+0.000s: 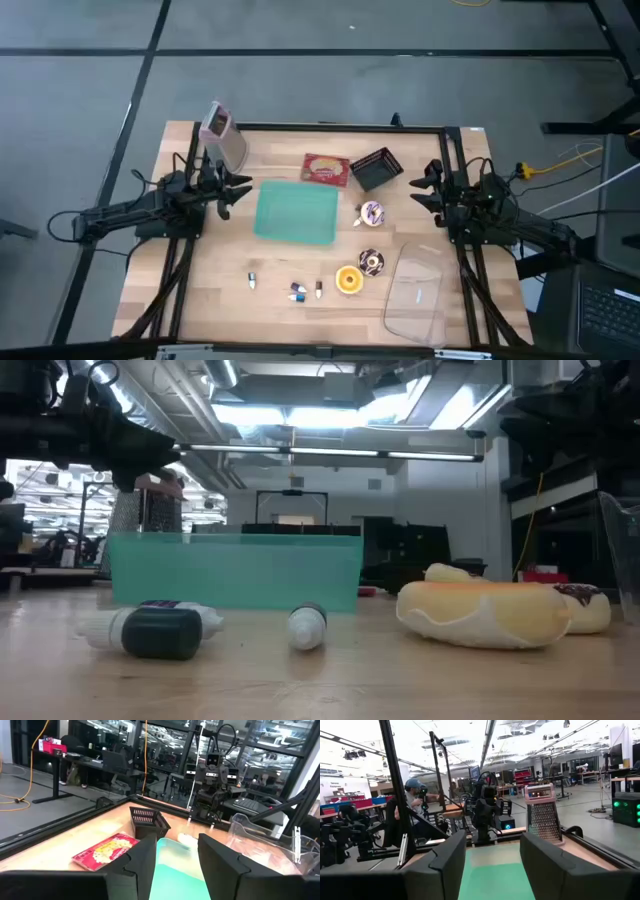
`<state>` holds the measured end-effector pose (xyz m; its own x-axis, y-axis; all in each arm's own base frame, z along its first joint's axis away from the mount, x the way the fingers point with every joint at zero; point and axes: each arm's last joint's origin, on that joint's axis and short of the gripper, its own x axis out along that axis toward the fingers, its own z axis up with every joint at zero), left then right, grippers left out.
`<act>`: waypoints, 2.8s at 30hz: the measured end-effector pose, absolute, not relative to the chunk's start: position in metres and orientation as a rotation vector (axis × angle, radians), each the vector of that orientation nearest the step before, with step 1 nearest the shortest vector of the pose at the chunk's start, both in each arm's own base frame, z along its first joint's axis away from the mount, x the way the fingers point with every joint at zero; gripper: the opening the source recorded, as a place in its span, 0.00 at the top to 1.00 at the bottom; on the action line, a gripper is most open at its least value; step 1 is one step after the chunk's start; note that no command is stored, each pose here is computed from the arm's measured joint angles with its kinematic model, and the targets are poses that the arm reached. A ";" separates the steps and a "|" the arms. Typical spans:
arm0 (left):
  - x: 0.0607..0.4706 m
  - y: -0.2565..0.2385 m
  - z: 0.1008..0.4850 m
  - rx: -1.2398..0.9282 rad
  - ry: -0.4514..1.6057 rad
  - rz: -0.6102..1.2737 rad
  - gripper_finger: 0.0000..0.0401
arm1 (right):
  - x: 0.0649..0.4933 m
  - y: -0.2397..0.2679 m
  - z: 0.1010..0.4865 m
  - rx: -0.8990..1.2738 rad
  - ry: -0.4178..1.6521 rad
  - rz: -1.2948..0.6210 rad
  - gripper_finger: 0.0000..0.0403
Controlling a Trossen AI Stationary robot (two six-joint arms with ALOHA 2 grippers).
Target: Pick & Place Food Item
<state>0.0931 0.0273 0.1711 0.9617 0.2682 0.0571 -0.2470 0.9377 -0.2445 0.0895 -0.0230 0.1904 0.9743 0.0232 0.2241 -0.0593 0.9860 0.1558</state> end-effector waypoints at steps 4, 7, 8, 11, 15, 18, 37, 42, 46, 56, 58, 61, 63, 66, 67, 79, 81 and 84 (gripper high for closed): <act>0.093 0.027 0.171 -0.238 -0.090 0.264 0.65 | 0.089 -0.023 0.190 0.162 -0.224 0.041 0.54; 0.093 0.027 0.171 -0.238 -0.090 0.264 0.65 | 0.090 -0.023 0.190 0.163 -0.223 0.042 0.54; 0.093 0.027 0.171 -0.238 -0.090 0.264 0.65 | 0.089 -0.023 0.190 0.162 -0.224 0.041 0.54; 0.093 0.027 0.171 -0.238 -0.090 0.264 0.65 | 0.089 -0.023 0.190 0.163 -0.224 0.041 0.54; 0.093 0.027 0.171 -0.238 -0.090 0.264 0.65 | 0.089 -0.023 0.190 0.162 -0.224 0.041 0.54; 0.093 0.027 0.171 -0.238 -0.090 0.263 0.65 | 0.089 -0.023 0.190 0.162 -0.224 0.041 0.54; 0.093 0.027 0.171 -0.238 -0.090 0.264 0.65 | 0.090 -0.023 0.190 0.163 -0.223 0.042 0.54; 0.093 0.027 0.171 -0.238 -0.090 0.264 0.65 | 0.089 -0.023 0.190 0.162 -0.224 0.041 0.54; 0.093 0.027 0.171 -0.238 -0.090 0.264 0.65 | 0.090 -0.023 0.190 0.162 -0.224 0.041 0.54; 0.093 0.027 0.171 -0.238 -0.090 0.264 0.65 | 0.089 -0.027 0.193 0.163 -0.273 -0.097 0.54; 0.093 0.027 0.171 -0.238 -0.090 0.264 0.65 | 0.088 -0.028 0.193 0.168 -0.281 -0.137 0.54; 0.092 0.029 0.172 -0.238 -0.109 0.335 0.65 | 0.088 -0.031 0.193 0.182 -0.295 -0.236 0.54; 0.092 0.031 0.173 -0.238 -0.128 0.390 0.65 | 0.088 -0.032 0.193 0.206 -0.301 -0.267 0.54; 0.091 0.032 0.174 -0.236 -0.144 0.425 0.65 | 0.088 -0.032 0.193 0.219 -0.299 -0.254 0.54; 0.091 0.032 0.175 -0.229 -0.152 0.432 0.65 | 0.088 -0.032 0.193 0.214 -0.299 -0.251 0.54; 0.089 0.036 0.177 -0.242 -0.192 0.593 0.65 | 0.098 -0.032 0.185 0.352 -0.215 -0.287 0.54; 0.088 0.037 0.176 -0.206 -0.183 0.627 0.65 | 0.102 -0.033 0.184 0.322 -0.205 -0.342 0.54; 0.087 0.038 0.176 -0.172 -0.175 0.671 0.65 | 0.109 -0.033 0.186 0.235 -0.209 -0.363 0.54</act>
